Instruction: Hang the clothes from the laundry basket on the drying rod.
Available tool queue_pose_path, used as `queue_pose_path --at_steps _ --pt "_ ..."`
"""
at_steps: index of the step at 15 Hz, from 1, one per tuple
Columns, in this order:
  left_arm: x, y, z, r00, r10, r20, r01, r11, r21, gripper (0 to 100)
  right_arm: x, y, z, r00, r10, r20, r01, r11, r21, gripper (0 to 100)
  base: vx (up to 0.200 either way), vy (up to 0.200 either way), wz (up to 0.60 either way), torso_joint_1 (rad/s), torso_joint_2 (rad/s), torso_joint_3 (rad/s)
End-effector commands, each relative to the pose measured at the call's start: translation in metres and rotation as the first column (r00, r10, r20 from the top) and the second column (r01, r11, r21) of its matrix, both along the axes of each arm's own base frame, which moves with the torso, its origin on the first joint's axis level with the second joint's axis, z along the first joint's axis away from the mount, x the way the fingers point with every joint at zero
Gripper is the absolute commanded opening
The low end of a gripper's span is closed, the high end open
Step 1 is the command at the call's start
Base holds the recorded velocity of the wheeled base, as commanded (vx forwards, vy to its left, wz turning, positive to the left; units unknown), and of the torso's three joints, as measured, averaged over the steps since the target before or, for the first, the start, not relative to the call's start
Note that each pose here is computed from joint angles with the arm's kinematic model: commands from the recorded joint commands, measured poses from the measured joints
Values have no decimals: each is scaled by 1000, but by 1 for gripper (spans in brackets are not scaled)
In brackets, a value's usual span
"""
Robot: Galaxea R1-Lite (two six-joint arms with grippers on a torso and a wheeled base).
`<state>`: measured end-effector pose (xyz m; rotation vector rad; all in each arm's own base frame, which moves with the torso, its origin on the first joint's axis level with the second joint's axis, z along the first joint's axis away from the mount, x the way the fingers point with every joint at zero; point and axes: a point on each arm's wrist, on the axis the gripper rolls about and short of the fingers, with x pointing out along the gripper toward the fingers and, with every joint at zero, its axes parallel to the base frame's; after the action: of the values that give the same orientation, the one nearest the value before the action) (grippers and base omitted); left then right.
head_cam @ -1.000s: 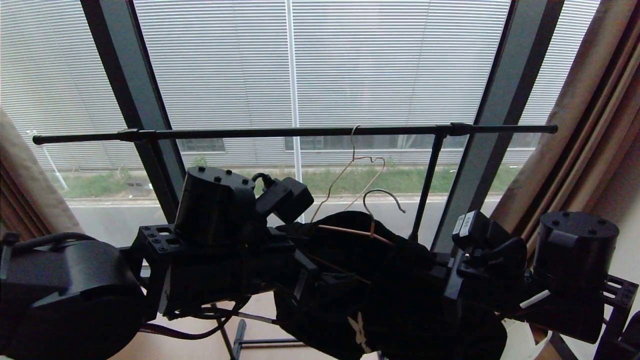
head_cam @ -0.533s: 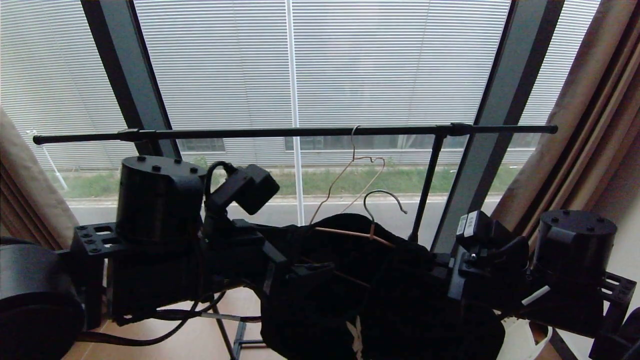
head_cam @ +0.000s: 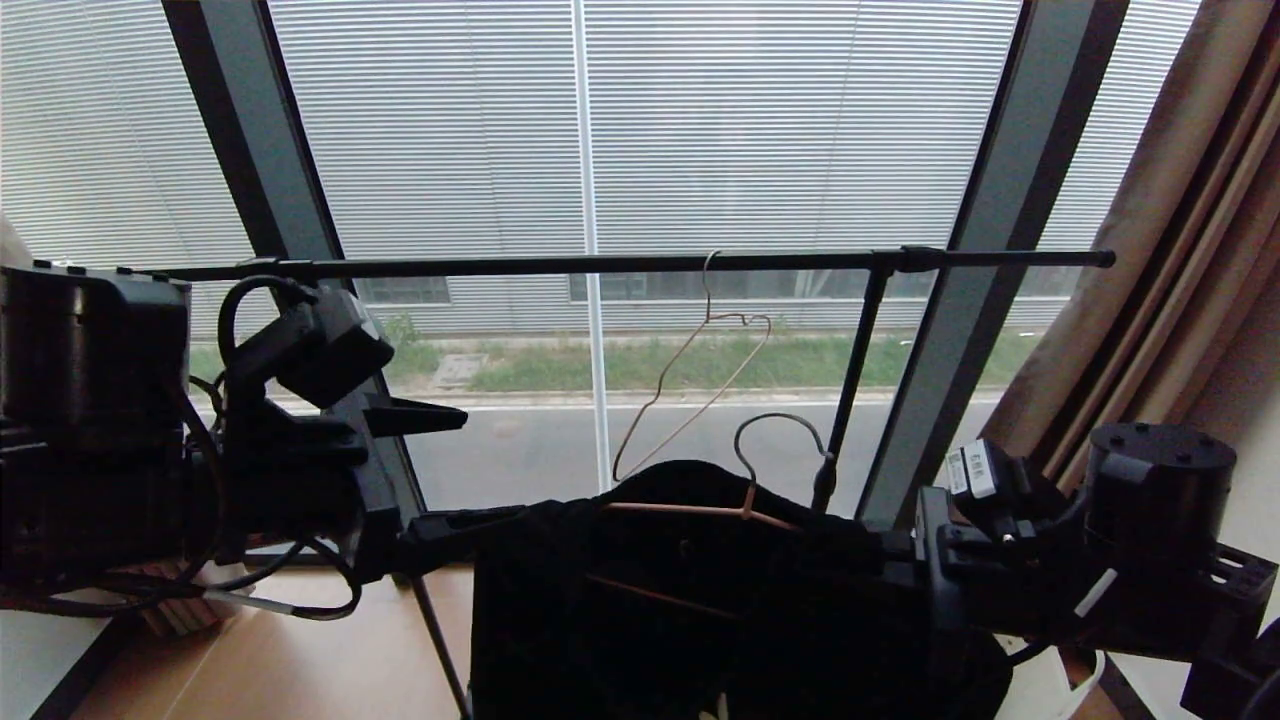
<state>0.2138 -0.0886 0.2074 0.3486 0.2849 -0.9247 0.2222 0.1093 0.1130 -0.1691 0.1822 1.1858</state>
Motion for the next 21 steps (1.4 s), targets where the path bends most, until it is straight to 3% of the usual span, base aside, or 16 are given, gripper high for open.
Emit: queue_pose_path --at_steps 1,2,3,5,8,13,21 --pt "9 15 -2 992 -100 76 96 994 56 100 -2 -5 1 1000 29 12 -29 999 21 0 0 0 0 0 0 0" --pt "12 14 -7 980 -179 82 175 983 59 100 -3 -5 0 999 38 11 -38 999 24 0 0 0 0 0 0 0" --pt "13 13 -9 976 -201 83 196 979 60 100 -4 -5 -1 999 38 11 -38 999 24 0 0 0 0 0 0 0" --pt "22 7 -30 954 -286 89 273 952 135 100 -4 -5 0 999 40 15 -41 999 26 0 0 0 0 0 0 0" --pt "31 -5 -51 930 -366 40 357 924 140 100 -5 -6 0 998 54 13 -54 998 29 0 0 0 0 0 0 0" --pt "49 -25 -62 910 -415 11 410 902 136 100 -9 -6 -2 996 92 3 -92 995 37 0 0 0 0 0 0 0" --pt "67 -54 -72 903 -425 -70 430 898 90 100 -13 -2 -3 993 115 2 -115 993 36 0 0 0 0 0 0 0"
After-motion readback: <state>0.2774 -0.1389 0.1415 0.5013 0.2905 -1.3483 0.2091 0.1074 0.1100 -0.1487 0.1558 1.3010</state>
